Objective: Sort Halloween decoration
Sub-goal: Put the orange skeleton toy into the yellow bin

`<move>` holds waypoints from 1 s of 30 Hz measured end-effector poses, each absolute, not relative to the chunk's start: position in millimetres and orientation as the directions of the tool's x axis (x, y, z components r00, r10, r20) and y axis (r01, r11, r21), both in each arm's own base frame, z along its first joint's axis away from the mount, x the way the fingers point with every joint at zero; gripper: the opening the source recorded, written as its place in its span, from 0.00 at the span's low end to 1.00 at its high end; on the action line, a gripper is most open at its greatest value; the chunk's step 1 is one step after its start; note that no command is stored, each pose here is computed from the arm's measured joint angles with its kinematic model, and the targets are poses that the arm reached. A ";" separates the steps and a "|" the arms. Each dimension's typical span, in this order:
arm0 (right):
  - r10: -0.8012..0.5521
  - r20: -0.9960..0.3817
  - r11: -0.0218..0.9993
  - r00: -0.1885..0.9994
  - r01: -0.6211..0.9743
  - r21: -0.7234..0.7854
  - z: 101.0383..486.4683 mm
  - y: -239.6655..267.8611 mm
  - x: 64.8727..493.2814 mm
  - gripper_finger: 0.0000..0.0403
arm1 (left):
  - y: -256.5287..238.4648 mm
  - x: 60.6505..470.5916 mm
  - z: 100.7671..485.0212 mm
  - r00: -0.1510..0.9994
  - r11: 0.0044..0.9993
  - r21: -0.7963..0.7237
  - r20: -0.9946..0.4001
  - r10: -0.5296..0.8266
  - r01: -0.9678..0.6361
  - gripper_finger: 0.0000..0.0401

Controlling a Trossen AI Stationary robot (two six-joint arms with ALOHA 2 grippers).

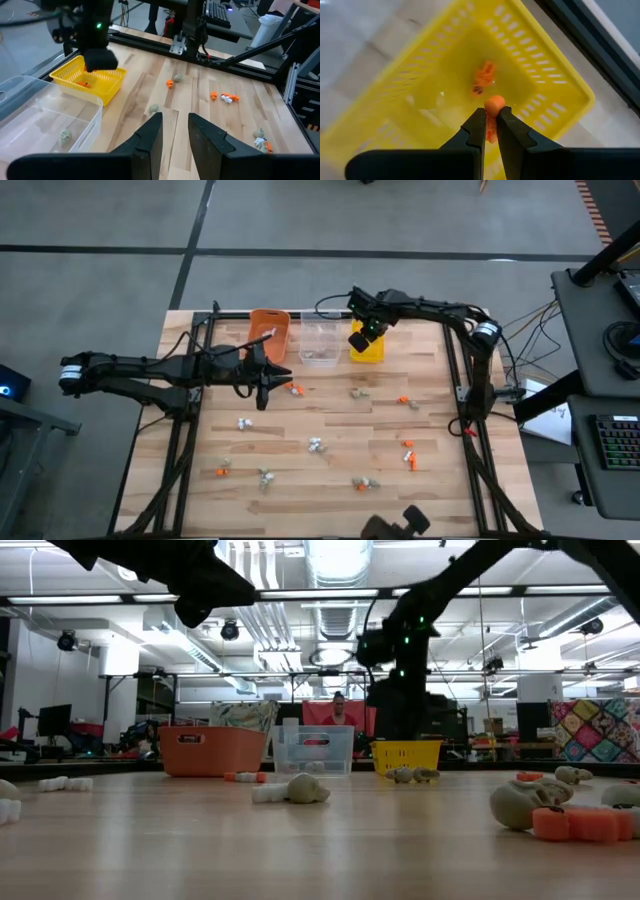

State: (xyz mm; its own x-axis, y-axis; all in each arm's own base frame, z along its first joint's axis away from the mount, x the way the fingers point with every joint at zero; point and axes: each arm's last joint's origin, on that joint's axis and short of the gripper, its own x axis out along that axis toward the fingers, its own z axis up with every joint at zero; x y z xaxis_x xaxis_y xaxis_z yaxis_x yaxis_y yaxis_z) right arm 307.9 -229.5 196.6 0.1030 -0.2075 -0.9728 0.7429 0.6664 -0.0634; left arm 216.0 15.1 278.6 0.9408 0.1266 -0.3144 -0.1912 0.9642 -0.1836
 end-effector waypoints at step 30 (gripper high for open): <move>-0.210 -0.970 0.654 0.120 0.755 -0.048 184.8 -241.5 308.4 0.07 | 15.0 216.1 279.0 0.942 0.964 -0.189 -0.313 0.124 -0.190 0.19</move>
